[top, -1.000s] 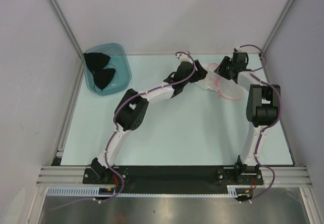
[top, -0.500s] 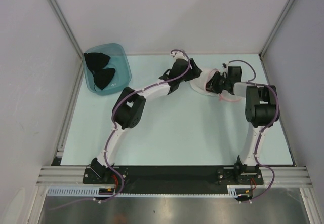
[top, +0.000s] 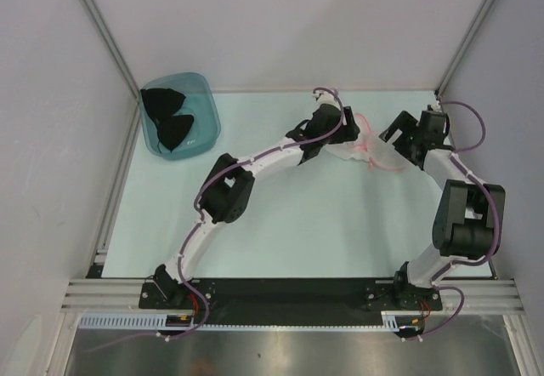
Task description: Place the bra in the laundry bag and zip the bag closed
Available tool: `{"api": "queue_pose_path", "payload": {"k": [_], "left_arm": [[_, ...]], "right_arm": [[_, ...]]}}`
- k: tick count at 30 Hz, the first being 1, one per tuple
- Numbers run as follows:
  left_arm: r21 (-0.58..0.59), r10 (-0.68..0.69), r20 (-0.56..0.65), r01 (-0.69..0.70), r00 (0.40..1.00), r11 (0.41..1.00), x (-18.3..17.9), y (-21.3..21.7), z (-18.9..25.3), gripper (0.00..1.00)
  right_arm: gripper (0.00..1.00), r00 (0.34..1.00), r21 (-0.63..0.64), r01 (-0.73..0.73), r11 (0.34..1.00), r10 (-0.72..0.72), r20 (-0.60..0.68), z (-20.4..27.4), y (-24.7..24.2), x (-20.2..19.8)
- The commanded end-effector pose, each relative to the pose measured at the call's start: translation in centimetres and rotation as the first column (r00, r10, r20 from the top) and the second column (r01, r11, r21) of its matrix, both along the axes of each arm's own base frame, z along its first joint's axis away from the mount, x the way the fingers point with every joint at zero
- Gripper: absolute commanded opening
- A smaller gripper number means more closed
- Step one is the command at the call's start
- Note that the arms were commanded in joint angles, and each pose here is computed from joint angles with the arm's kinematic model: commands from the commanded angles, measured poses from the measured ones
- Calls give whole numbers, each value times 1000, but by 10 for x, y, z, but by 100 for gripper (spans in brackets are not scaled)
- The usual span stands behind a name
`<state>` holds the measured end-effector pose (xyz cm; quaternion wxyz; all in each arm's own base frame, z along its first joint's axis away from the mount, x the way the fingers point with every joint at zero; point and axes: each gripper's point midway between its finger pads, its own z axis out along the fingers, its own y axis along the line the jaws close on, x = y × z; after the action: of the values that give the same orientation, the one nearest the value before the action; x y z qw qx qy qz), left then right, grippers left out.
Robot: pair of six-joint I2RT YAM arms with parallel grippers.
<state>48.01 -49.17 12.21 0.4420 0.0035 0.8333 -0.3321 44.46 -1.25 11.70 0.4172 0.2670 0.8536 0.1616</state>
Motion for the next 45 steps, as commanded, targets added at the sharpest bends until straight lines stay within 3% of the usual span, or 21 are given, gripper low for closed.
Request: {"api": "queue_pose_path", "payload": {"k": [1, 3, 11, 15, 20, 23, 26, 27, 29, 32, 33, 35, 36, 39, 43, 45], "left_arm": [[28, 70, 0, -70, 998, 997, 11, -4, 12, 78], [59, 96, -56, -93, 994, 994, 13, -2, -16, 78], [12, 83, -89, -82, 993, 997, 19, -11, -18, 74], [-35, 60, -157, -66, 986, 997, 23, -9, -28, 56], [-53, 45, -185, -56, 982, 997, 23, -8, -34, 42], [-54, 33, -166, -42, 986, 998, 24, -8, -26, 19], [-67, 1, -141, -11, 990, 998, 21, -10, -12, 6], [-71, -8, -133, -2, 991, 997, 21, -11, -8, 6], [-74, -21, -122, 12, 992, 997, 20, -12, -2, 0], [-86, -36, -108, 27, 994, 996, 19, -12, 7, 0], [-104, -70, -109, 59, 992, 993, 15, -15, 12, 0], [-127, -93, -96, 81, 991, 989, 14, -19, 18, 0], [-132, -104, -96, 91, 990, 987, 13, -20, 20, 0], [-143, -116, -91, 102, 989, 984, 12, -19, 26, 0], [-196, -132, -79, 114, 988, 974, 17, -16, 47, 0], [-239, -124, -74, 103, 990, 966, 24, -9, 64, 0]], "right_arm": [[100, 976, -162, 129, 978, -154, -152, -33, -39, -17], [100, 968, -162, 154, 975, -182, -172, -42, -45, -19], [100, 935, -193, 236, 952, -277, -222, -61, -62, -35], [100, 909, -197, 250, 948, -300, -290, -78, -65, -38], [99, 900, -196, 263, 945, -314, -303, -89, -63, -33], [91, 906, -188, 269, 945, -314, -282, -92, -62, -26], [78, 915, -154, 284, 946, -316, -251, -93, -62, -15], [72, 915, -149, 285, 947, -315, -252, -94, -61, -14], [71, 914, -128, 296, 947, -319, -250, -95, -60, -11], [55, 924, -74, 299, 951, -308, -225, -95, -56, -4], [43, 930, -62, 300, 952, -307, -203, -92, -57, 2], [33, 936, -41, 294, 955, -297, -192, -93, -59, 7], [21, 941, -34, 291, 956, -292, -168, -90, -61, 12], [0, 952, -27, 287, 958, -288, -100, -72, -69, 20], [0, 954, -98, 298, 949, -293, 69, -8, -86, 30], [0, 945, -145, 297, 944, -269, 184, 46, -91, 33]]}}
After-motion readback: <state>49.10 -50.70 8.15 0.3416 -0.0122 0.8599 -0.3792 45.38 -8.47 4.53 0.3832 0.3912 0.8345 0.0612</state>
